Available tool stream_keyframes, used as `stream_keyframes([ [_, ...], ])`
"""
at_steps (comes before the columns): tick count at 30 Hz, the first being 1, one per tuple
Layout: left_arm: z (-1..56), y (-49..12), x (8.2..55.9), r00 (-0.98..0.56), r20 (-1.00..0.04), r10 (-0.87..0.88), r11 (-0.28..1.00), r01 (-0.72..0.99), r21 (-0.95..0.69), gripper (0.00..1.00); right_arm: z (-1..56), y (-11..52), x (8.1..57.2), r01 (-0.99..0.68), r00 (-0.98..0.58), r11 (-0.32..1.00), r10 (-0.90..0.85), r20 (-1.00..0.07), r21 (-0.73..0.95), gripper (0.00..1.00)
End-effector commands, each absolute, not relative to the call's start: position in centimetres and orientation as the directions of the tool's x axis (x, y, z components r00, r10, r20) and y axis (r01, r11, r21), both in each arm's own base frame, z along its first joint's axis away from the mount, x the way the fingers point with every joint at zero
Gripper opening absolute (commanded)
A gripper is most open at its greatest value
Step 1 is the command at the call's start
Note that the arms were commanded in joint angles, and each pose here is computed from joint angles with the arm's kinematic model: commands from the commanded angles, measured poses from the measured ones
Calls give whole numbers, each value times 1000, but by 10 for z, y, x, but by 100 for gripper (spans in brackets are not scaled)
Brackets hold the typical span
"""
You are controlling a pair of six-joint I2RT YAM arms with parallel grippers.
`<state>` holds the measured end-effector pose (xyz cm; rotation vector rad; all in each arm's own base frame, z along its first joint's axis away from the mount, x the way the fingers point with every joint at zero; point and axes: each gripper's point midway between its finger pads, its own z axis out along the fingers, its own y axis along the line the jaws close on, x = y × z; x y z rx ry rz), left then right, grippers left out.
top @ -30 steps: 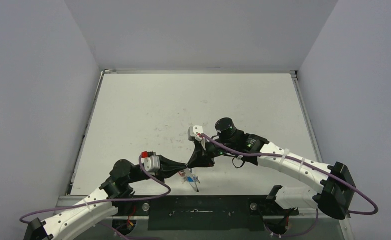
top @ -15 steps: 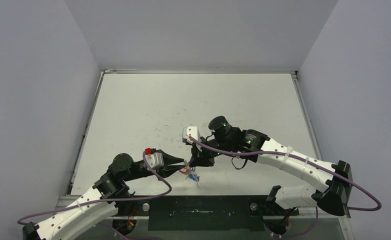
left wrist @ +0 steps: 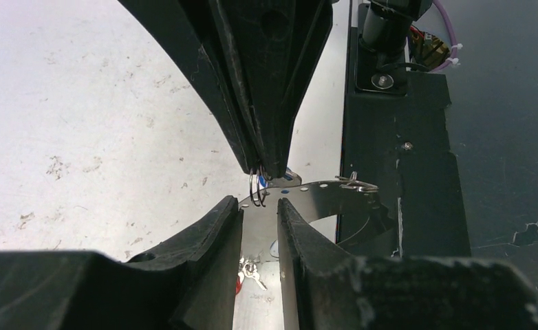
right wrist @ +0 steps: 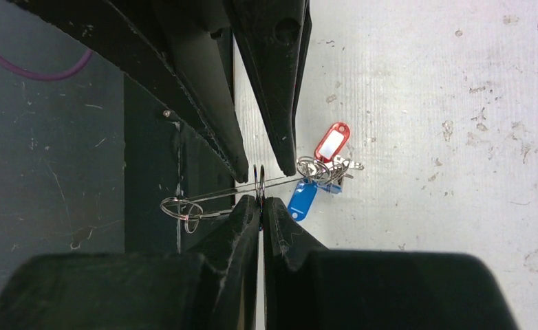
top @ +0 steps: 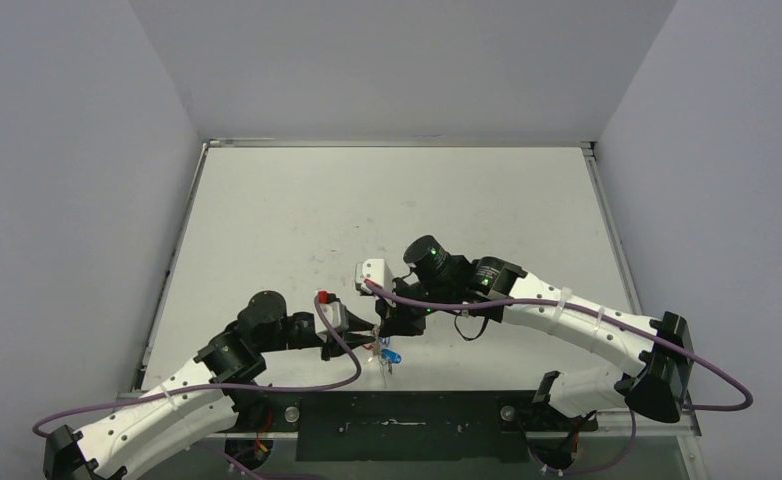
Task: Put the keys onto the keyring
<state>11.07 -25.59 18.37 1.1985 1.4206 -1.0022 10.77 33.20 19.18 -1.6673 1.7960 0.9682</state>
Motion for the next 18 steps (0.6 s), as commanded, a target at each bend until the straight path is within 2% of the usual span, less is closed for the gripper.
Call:
stream_keyframes([
  [1,216,-264,109,49,-996,77,137,989,59,24,215,348,114,-993,-84,-19,-576,-813,116,0],
  [12,216,-267,110,34,-999,41,139,990,39,19,207,351,115,-992,-95,-7,-594,-799,124,0],
  [18,203,-265,108,12,-996,85,138,990,24,19,211,352,115,-993,-92,-7,-582,-808,119,0],
])
